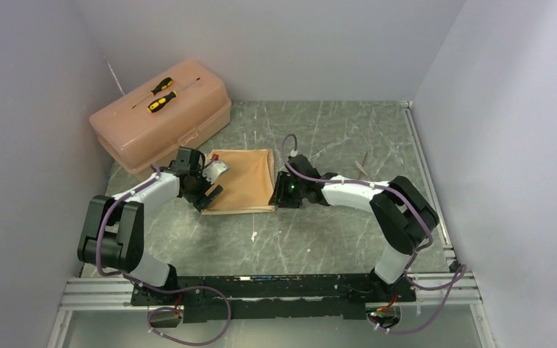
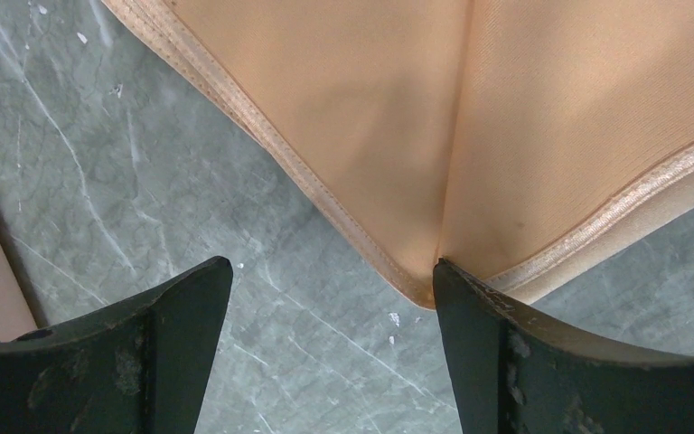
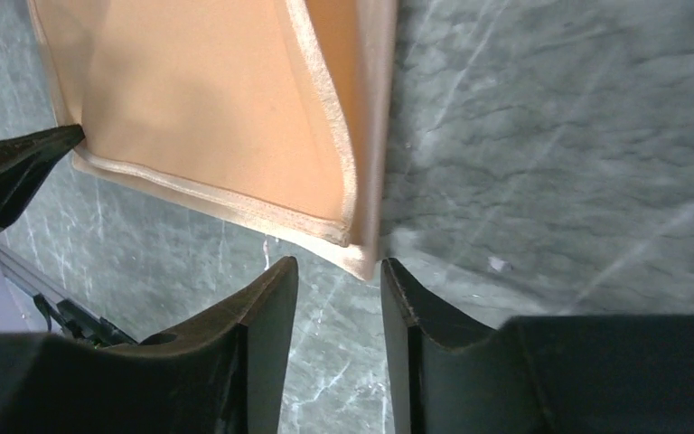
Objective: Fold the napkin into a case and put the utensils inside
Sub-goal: Fold the napkin at the center of the board.
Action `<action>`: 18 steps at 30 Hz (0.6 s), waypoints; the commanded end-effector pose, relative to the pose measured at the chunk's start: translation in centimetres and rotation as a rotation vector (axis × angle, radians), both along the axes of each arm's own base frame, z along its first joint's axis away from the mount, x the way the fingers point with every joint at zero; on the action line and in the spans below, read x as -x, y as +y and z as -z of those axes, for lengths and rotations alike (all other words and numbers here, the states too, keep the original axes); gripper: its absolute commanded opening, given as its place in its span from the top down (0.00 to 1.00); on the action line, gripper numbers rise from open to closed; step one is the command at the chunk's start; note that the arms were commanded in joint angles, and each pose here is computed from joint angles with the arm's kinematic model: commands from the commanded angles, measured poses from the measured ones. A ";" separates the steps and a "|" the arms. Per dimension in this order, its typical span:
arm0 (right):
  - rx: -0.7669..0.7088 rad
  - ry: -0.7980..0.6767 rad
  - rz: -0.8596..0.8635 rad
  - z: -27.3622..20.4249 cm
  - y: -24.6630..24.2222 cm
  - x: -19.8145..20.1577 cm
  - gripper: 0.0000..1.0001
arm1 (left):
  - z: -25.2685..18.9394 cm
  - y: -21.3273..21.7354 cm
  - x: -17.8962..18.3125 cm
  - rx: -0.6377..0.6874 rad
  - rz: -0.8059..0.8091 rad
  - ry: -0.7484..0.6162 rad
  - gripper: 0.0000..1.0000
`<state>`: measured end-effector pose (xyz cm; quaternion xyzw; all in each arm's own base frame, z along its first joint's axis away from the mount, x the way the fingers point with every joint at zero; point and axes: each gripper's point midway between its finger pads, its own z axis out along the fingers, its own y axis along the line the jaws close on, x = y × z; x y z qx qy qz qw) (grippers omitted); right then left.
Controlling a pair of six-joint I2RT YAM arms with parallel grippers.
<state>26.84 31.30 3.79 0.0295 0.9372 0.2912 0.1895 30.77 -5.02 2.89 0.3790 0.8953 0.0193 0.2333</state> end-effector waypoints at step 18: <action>-0.026 -0.276 0.017 -6.0 4.7 -20.3 0.79 | -0.7 -0.9 -0.5 -0.018 0.026 -0.050 0.13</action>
